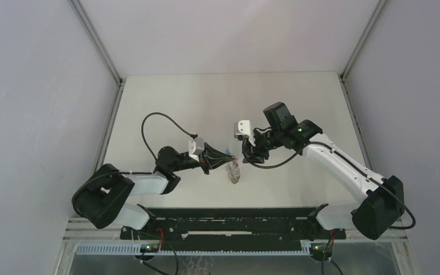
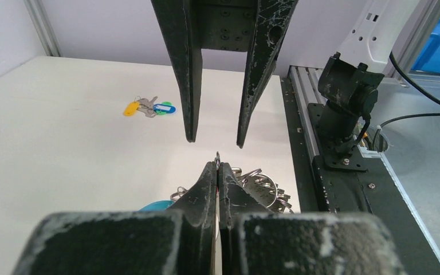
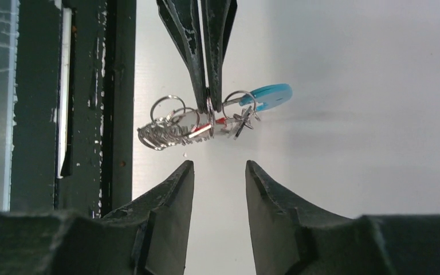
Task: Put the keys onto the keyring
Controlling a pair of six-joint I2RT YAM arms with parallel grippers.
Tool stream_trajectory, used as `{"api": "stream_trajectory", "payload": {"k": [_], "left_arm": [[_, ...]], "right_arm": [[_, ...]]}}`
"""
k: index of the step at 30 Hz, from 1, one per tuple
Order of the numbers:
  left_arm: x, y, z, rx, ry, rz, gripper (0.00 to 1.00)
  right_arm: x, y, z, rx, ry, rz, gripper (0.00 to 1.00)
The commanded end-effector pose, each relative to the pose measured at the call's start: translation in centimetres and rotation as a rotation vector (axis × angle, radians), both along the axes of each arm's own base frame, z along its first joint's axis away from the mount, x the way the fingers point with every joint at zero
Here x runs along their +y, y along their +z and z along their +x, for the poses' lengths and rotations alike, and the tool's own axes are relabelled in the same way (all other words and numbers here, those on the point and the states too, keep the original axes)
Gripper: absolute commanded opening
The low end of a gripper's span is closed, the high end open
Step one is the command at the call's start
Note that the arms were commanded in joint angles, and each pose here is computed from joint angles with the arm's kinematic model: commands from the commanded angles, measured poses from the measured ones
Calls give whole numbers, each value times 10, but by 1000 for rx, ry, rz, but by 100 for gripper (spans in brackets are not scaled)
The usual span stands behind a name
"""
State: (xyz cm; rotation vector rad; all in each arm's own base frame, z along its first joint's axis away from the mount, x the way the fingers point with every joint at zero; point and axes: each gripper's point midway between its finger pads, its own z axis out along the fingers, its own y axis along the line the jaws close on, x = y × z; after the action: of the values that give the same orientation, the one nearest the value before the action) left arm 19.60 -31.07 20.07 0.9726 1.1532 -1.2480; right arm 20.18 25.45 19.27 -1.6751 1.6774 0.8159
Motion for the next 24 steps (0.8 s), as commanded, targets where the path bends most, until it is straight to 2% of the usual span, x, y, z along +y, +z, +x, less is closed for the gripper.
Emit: {"api": "stream_trajectory", "payload": {"k": [1,9,15,17,21,22,24], "left_arm": [[5,12,0,-46,22,-49,0],[4,12,-1,-49,15,-48,0],[4,13,-2,-51,10,-48,0],[4,13,-2,-53,5,-49,0],[4,12,-2,-50,6,-47,0],[4,12,-2,-50,5,-46,0],[3,11,-2,-49,4,-45,0]], "right_arm": [[21,20,-1,7,66,155,39],[26,18,1,53,84,202,37],[28,12,5,71,79,198,31],[28,11,6,74,76,197,25],[24,8,8,87,69,193,4],[22,7,8,94,65,190,0],[20,6,9,106,61,189,0]]}}
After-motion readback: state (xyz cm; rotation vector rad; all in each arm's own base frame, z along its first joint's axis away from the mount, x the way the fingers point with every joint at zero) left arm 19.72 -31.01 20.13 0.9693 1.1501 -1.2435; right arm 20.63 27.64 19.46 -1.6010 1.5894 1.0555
